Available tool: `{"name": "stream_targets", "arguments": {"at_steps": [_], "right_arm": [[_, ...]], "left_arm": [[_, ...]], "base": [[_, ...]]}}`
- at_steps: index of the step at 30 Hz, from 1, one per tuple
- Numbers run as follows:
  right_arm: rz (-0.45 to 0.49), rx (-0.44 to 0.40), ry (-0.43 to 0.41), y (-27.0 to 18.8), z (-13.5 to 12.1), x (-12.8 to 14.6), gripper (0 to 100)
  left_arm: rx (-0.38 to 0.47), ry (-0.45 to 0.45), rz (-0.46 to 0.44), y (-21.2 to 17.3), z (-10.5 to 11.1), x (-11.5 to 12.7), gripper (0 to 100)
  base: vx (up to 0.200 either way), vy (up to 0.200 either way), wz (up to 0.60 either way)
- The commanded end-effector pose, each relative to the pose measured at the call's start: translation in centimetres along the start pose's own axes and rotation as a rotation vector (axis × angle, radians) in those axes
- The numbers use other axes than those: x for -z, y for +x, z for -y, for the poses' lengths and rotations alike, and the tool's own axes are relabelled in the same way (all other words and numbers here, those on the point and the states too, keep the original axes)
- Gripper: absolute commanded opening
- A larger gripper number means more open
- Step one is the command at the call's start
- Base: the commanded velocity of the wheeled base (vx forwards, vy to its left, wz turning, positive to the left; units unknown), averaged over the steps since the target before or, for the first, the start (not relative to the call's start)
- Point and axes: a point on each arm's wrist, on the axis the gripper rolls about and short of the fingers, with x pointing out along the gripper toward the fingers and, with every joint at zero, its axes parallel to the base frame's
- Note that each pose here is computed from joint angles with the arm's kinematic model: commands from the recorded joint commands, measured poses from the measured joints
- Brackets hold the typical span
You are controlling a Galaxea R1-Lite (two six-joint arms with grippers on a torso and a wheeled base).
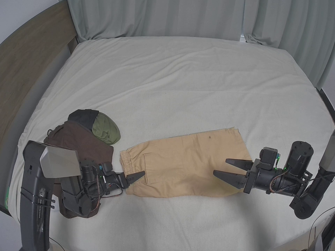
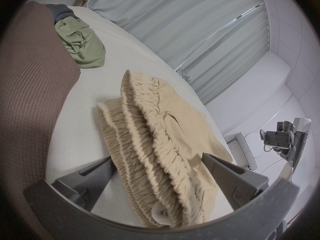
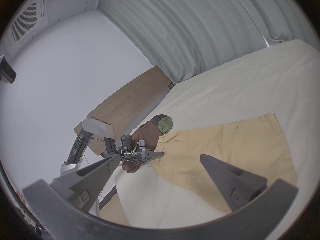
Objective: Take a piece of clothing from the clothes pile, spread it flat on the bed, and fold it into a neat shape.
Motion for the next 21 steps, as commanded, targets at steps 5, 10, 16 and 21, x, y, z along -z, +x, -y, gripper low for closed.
{"name": "stream_targets", "arguments": {"at_steps": [5,10,16,21], "right_arm": [[-0.012,0.002,0.007,0.2,0.2,0.3,100],[-0.015,0.003,0.008,0.2,0.2,0.4,100],[-0.013,0.005,0.009,0.1,0.3,0.4,100],[-0.015,0.011,0.013,0.1,0.4,0.4,100]], "left_arm": [[0.005,-0.002,0.002,0.4,0.2,0.1,100],[0.006,-0.007,0.000,0.4,0.2,0.2,0],[0.010,-0.009,0.001,0.3,-0.1,0.1,0],[0.024,-0.004,0.017,-0.2,-0.1,-0.9,0]], "base": [[0.000,0.000,0.00],[0.000,0.000,0.00],[0.000,0.000,0.00],[0.000,0.000,0.00]]}}
